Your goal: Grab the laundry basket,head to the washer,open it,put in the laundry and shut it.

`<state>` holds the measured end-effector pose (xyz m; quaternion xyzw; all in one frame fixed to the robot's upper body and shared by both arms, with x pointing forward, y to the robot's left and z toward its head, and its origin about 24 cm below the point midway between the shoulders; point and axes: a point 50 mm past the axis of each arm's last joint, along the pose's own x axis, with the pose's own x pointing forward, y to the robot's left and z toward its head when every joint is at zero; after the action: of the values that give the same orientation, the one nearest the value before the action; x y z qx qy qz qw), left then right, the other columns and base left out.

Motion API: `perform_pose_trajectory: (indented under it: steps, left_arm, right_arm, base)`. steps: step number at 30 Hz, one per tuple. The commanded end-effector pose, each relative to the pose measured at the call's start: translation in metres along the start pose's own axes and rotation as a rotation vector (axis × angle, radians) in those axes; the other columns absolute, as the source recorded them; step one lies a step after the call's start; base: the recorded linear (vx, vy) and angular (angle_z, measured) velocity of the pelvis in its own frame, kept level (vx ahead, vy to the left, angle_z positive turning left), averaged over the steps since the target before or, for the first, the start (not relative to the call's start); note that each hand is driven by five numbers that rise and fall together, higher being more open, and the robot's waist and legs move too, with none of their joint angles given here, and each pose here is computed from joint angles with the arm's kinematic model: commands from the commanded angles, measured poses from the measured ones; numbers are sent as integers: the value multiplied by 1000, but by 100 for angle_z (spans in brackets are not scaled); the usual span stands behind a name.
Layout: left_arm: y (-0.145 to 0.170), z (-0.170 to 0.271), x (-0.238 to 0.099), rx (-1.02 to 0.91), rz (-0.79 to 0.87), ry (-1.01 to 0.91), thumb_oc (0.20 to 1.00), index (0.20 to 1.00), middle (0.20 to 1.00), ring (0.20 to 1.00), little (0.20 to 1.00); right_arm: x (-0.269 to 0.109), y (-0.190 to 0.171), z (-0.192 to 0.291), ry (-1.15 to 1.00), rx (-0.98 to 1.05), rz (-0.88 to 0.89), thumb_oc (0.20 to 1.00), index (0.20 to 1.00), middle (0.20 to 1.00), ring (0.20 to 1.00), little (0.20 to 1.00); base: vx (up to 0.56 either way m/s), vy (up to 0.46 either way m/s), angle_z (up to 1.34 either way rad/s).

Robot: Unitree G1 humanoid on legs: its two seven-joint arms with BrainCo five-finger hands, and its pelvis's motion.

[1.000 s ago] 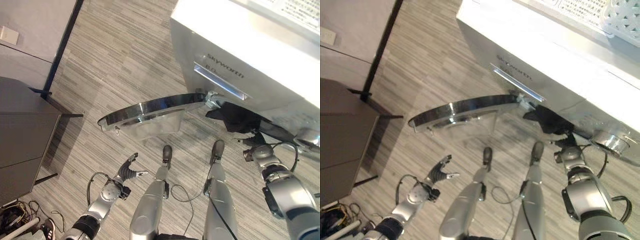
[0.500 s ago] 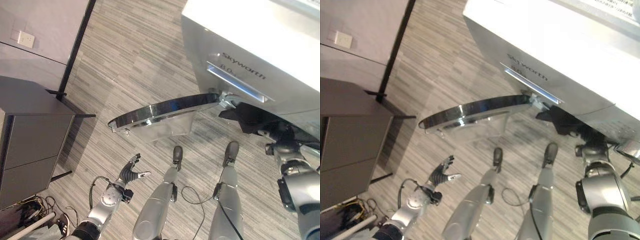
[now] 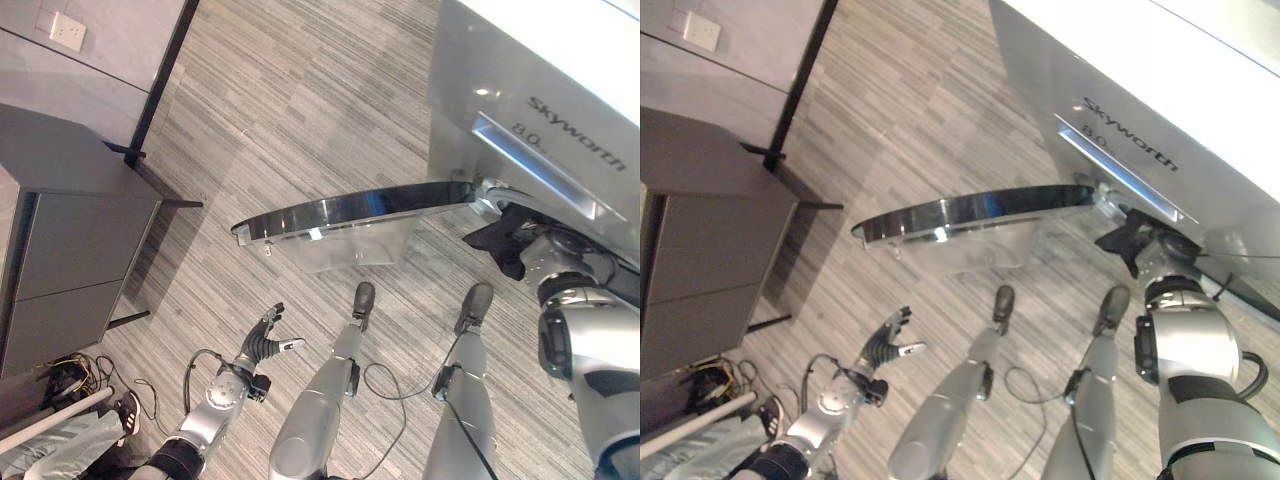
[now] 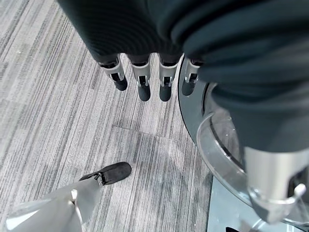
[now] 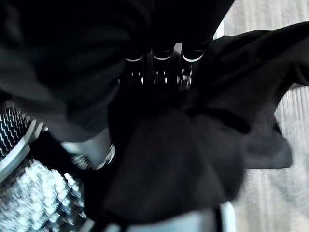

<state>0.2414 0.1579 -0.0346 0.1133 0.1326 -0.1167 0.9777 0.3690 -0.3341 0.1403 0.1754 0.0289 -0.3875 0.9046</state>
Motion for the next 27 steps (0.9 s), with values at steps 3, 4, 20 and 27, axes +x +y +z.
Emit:
perform_pose_trajectory:
  steps: [3, 4, 20, 27]
  left_arm:
    - [7, -8, -6, 40, 39, 19, 1000, 1000, 1000, 1000, 1000]
    - [7, -8, -6, 40, 39, 19, 1000, 1000, 1000, 1000, 1000]
    - [17, -58, -27, 76, 137, 234, 1000, 1000, 1000, 1000, 1000]
    - [14, -61, -29, 109, 116, 239, 1000, 1000, 1000, 1000, 1000]
  right_arm:
    - [-3, 10, 23, -143, 99, 65, 200, 200, 200, 200, 200]
    - [-3, 10, 23, -143, 99, 65, 200, 200, 200, 200, 200]
    - [-60, -28, 210, -880, 659, -8, 200, 200, 200, 200, 200]
    - [-71, -15, 238, -908, 667, 24, 200, 200, 200, 200, 200]
  base:
    - [0, 0, 0]
    - [0, 0, 0]
    - [9, -3, 0]
    - [7, -2, -1]
